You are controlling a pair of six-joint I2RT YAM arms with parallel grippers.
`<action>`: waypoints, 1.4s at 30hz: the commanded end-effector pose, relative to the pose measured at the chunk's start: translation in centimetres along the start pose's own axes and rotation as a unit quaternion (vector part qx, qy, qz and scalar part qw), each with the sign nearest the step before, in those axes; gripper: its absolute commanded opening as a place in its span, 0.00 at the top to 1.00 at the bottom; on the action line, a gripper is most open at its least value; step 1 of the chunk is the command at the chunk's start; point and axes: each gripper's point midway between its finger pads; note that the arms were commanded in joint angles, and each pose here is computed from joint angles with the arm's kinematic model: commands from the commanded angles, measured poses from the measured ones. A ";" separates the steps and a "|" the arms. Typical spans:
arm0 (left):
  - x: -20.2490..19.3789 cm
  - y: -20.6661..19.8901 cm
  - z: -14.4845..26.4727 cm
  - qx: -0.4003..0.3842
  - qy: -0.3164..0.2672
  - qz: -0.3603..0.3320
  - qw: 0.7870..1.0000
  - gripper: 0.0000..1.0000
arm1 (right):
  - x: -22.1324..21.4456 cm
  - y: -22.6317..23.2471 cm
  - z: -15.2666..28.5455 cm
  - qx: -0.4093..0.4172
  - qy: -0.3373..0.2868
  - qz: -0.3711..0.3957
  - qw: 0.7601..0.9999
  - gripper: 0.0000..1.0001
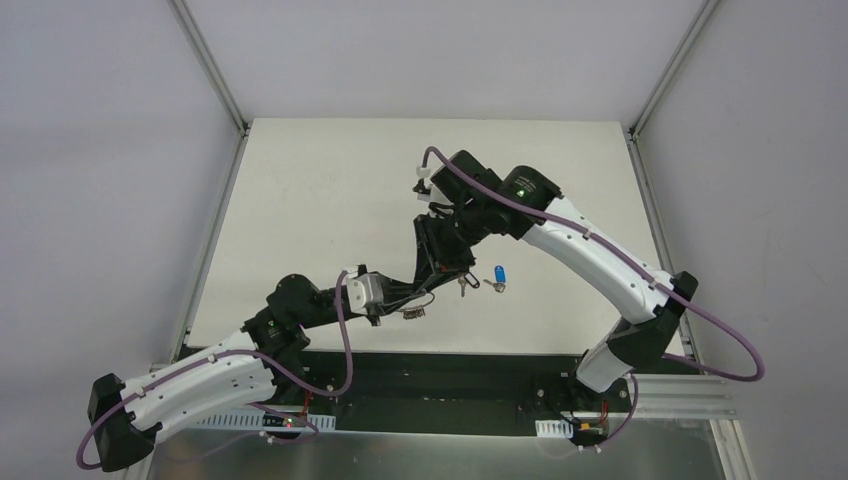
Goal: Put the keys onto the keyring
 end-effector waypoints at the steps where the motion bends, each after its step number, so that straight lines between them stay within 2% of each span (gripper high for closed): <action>1: 1.6 1.2 -0.3 0.027 -0.021 0.004 0.999 1.00 | 0.6 1.2 3.1 0.040 -0.081 0.053 0.995 0.66; 6: 1.2 1.4 -0.6 0.032 -0.012 0.009 0.999 1.00 | 2.5 0.1 5.6 0.025 -0.185 0.080 0.979 0.60; 7: 1.3 1.8 -0.6 0.040 -0.011 0.015 0.999 1.00 | 4.0 -1.1 7.4 0.007 -0.258 0.087 0.962 0.57; 8: 1.3 1.8 -0.6 0.041 -0.010 0.015 0.999 1.00 | 4.2 -1.3 7.6 0.003 -0.268 0.087 0.960 0.57; 10: 1.3 2.0 -0.7 0.046 -0.011 0.020 0.999 1.00 | 5.8 -2.7 9.0 -0.023 -0.329 0.080 0.941 0.54; 17: 1.5 3.5 -0.3 0.096 -0.011 0.043 0.994 1.00 | 7.9 -3.9 10.9 0.033 -0.418 0.045 0.907 0.42; 20: 1.8 4.4 0.0 0.122 -0.013 0.063 0.990 1.00 | 8.3 -5.0 11.2 0.058 -0.428 0.015 0.902 0.36; 24: 1.7 5.1 0.2 0.150 -0.012 0.095 0.984 1.00 | 6.9 -6.5 8.6 0.092 -0.413 0.030 0.906 0.38; 27: 1.2 5.0 0.0 0.151 -0.004 0.107 0.983 1.00 | 5.4 -6.9 6.5 0.119 -0.379 0.051 0.916 0.34; 32: 0.1 4.9 -0.3 0.149 0.022 0.116 0.982 1.00 | 4.4 -7.7 4.7 0.141 -0.382 0.057 0.912 0.31; 37: -0.2 5.3 -0.5 0.159 0.032 0.116 0.980 1.00 | 3.8 -6.6 5.7 0.158 -0.386 0.074 0.906 0.33; 42: -0.5 5.8 -1.1 0.166 0.043 0.124 0.977 1.00 | 3.2 -4.2 5.7 0.169 -0.342 0.082 0.921 0.34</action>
Point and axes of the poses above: each gripper's point midway between its finger pads, its own z axis back along the fingers, its own y axis along the line the jaws close on, x = y × z, and after that the axes turned 13 degrees about -z, right-handed
